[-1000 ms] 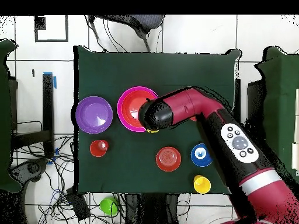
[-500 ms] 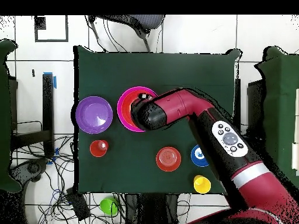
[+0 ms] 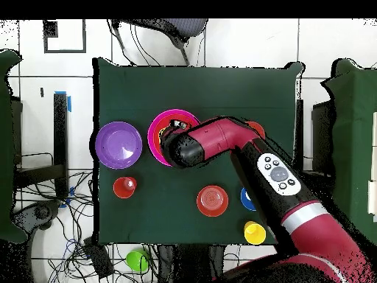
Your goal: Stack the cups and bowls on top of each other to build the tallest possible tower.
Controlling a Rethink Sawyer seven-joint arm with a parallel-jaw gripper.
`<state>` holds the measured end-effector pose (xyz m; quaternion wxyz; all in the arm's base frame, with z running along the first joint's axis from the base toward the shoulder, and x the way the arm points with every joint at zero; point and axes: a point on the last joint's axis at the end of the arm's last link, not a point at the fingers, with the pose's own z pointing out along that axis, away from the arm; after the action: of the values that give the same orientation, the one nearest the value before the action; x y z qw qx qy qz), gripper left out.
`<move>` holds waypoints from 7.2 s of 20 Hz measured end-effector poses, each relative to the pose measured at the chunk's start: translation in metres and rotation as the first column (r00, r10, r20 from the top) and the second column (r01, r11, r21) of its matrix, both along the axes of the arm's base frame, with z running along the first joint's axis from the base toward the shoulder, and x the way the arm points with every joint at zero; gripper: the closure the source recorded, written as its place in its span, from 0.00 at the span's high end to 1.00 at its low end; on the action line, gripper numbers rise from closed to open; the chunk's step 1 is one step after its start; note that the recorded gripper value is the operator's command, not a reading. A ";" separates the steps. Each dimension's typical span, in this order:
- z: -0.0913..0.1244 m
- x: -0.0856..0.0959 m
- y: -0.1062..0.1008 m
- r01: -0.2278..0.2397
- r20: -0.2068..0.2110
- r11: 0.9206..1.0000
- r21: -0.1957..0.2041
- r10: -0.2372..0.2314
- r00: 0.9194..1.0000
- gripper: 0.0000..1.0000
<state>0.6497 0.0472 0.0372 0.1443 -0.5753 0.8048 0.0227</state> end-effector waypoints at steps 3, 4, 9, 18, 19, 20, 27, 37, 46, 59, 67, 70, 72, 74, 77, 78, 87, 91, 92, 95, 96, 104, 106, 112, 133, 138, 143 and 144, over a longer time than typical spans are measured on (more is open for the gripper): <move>-0.011 -0.011 0.009 -0.028 -0.023 0.999 -0.042 0.028 0.999 0.00; -0.014 -0.013 0.011 -0.036 -0.026 0.998 -0.053 0.034 0.999 0.00; -0.030 -0.023 0.018 -0.085 -0.042 0.989 -0.125 0.080 0.996 0.00; -0.054 -0.031 0.023 -0.142 -0.062 0.962 -0.233 0.131 0.989 0.00; -0.054 -0.030 0.024 -0.143 -0.062 0.960 -0.239 0.132 0.989 0.00; -0.054 -0.030 0.024 -0.142 -0.062 0.959 -0.244 0.131 0.989 0.00; -0.054 -0.027 0.025 -0.136 -0.058 0.951 -0.277 0.125 0.990 0.00; -0.054 -0.021 0.014 -0.121 -0.050 0.944 -0.307 0.111 0.993 0.00; -0.055 -0.008 0.002 -0.092 -0.033 0.943 -0.321 0.086 0.996 0.00; -0.056 -0.001 0.007 -0.059 -0.034 0.952 -0.302 0.051 0.998 0.00; -0.057 -0.001 0.007 -0.050 -0.037 0.954 -0.295 0.041 0.998 1.00; -0.060 -0.002 0.008 -0.051 -0.043 0.955 -0.293 0.040 0.998 1.00; -0.070 -0.008 0.010 -0.055 -0.059 0.957 -0.286 0.040 0.997 1.00; -0.070 -0.007 0.009 -0.054 -0.058 0.957 -0.287 0.039 0.998 1.00; -0.070 -0.006 0.008 -0.052 -0.058 0.957 -0.287 0.037 0.998 1.00; -0.070 -0.006 0.008 -0.052 -0.057 0.957 -0.286 0.037 0.998 1.00; -0.070 -0.006 0.009 -0.050 -0.058 0.957 -0.285 0.035 0.998 1.00; -0.068 -0.005 0.007 -0.041 -0.058 0.959 -0.281 0.025 0.998 1.00; -0.066 -0.004 0.006 -0.032 -0.057 0.960 -0.279 0.017 0.998 1.00; -0.055 0.001 -0.001 0.005 -0.065 0.963 -0.270 -0.023 0.998 1.00; -0.050 0.003 -0.004 0.018 -0.069 0.963 -0.269 -0.038 0.997 1.00; -0.014 0.017 -0.026 0.096 -0.094 0.957 -0.272 -0.126 0.988 1.00; -0.006 0.019 -0.031 0.108 -0.098 0.955 -0.277 -0.140 0.985 1.00; 0.012 0.025 -0.042 0.144 -0.105 0.951 -0.274 -0.179 0.978 1.00; 0.036 0.012 -0.078 0.176 -0.230 0.943 -0.284 -0.245 0.942 1.00; 0.041 0.005 -0.120 0.191 -0.237 0.946 -0.262 -0.255 0.937 1.00; 0.042 -0.002 -0.152 0.189 -0.245 0.952 -0.240 -0.248 0.937 1.00; 0.042 -0.003 -0.155 0.188 -0.246 0.953 -0.239 -0.246 0.938 1.00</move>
<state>0.6467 -0.1082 0.0787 -0.0281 -0.4860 0.8735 -0.0003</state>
